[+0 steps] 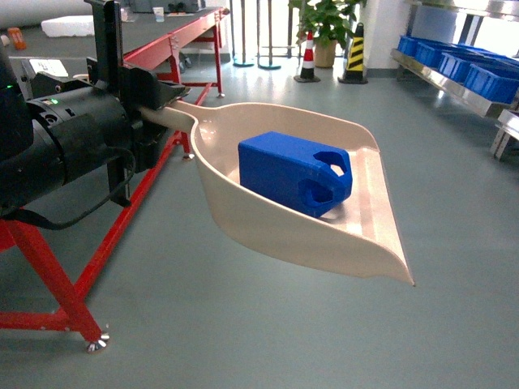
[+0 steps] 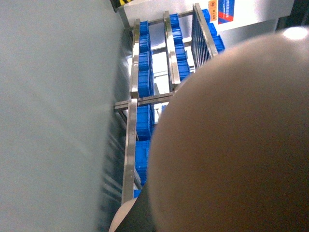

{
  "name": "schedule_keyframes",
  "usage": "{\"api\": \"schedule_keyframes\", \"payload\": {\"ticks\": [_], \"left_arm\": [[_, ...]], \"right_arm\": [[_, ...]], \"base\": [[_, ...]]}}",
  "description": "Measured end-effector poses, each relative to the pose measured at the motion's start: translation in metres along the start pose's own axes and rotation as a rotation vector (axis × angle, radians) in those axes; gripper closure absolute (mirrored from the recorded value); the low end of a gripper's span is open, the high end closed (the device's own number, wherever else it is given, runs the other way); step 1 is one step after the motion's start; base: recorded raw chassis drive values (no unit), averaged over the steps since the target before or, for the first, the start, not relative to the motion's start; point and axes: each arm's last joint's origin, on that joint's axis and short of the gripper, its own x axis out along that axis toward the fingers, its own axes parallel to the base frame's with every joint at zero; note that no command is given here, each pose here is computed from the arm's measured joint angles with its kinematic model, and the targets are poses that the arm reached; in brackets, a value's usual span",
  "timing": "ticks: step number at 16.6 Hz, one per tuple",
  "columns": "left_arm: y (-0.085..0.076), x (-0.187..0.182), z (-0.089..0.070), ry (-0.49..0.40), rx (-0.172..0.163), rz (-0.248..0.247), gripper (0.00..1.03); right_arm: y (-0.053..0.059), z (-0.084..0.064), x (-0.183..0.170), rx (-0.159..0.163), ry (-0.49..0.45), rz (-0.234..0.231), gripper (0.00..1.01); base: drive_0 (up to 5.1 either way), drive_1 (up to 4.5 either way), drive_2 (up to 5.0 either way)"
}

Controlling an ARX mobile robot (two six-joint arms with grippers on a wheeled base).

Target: Place part in tray to right shelf

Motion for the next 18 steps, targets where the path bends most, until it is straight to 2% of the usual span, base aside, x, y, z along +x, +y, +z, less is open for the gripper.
{"api": "schedule_keyframes", "payload": {"ticks": [18], "left_arm": [[0.0,-0.0002,0.0,-0.001,0.0,-0.001,0.9]], "right_arm": [[0.0001,-0.0002,0.0004,0.0,0.0,0.0,0.03]], "base": [[0.0,4.28,-4.3]]}}
